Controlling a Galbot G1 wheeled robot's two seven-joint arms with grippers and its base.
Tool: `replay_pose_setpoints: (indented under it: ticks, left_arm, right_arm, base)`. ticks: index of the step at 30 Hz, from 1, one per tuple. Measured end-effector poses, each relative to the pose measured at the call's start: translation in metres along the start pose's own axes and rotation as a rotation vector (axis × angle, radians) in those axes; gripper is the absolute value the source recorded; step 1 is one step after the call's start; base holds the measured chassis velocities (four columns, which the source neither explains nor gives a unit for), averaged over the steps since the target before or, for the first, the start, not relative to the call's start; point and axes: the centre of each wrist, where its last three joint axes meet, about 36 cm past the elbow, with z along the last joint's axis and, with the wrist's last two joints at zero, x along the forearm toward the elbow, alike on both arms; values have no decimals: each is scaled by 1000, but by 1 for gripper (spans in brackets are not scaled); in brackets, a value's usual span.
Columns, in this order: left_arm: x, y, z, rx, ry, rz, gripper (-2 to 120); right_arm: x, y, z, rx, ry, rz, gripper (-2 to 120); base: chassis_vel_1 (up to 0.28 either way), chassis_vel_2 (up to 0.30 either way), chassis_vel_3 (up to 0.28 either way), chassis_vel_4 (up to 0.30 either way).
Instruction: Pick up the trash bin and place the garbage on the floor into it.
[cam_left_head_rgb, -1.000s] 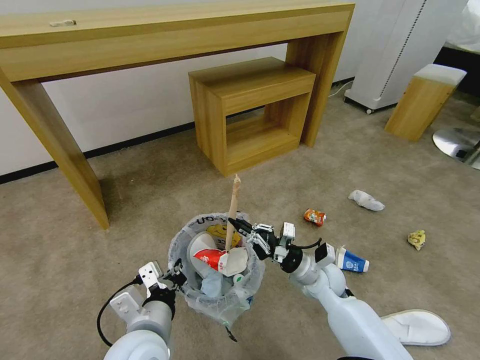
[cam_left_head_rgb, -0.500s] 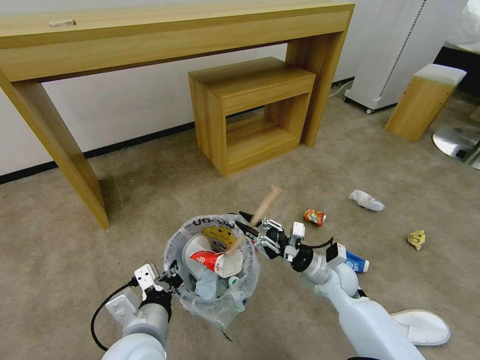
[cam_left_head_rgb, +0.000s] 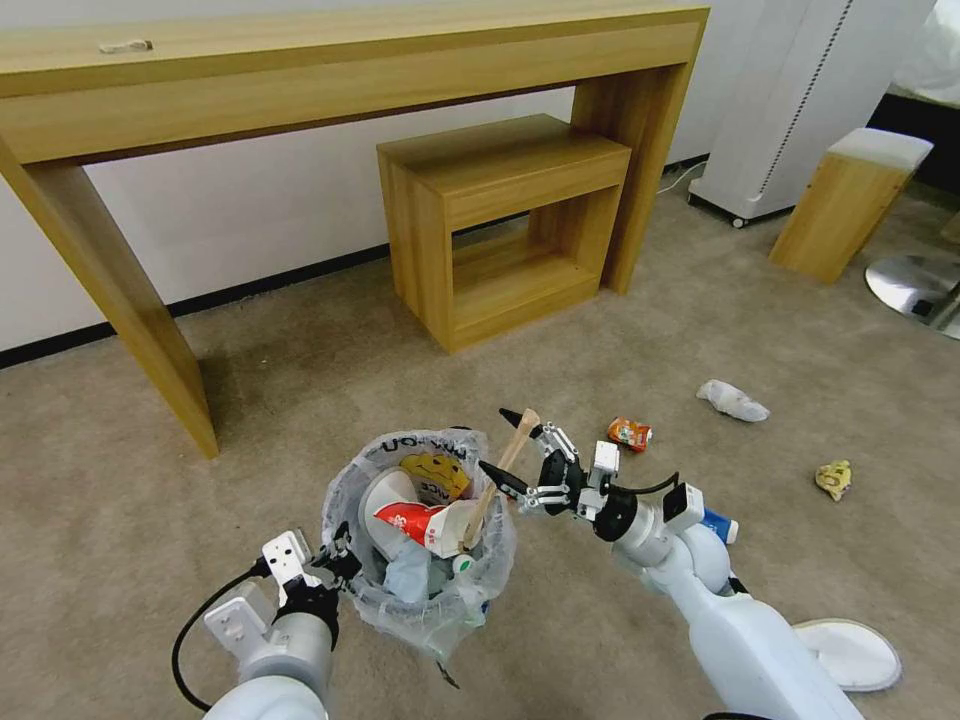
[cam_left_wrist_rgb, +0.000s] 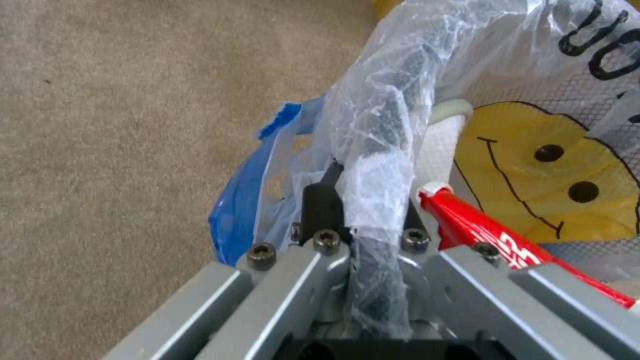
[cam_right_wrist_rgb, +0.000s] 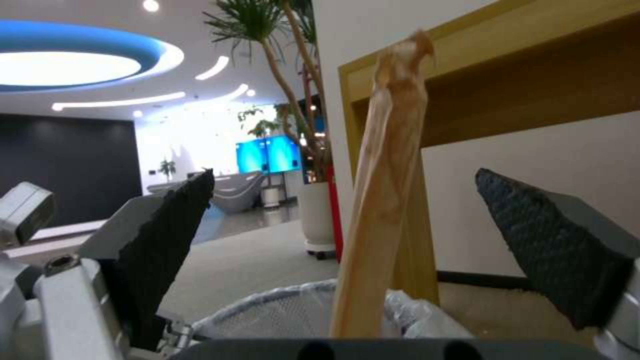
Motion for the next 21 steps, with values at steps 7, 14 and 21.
replay_pose_setpoints:
  ticks: [7, 14, 21]
  left_arm:
    - [0, 0, 0, -5, -4, -1, 1]
    - [0, 2, -2, -9, -9, -3, 1]
    - [-1, 2, -2, -10, -11, -1, 1]
  right_arm:
    - [-1, -3, -5, 4, 7, -1, 100]
    - [2, -7, -2, -2, 21, 10, 84]
    - [3, -7, 1, -6, 25, 13, 57]
  base:
    - [0, 0, 0, 0]
    - [0, 0, 0, 0]
    - [0, 0, 0, 0]
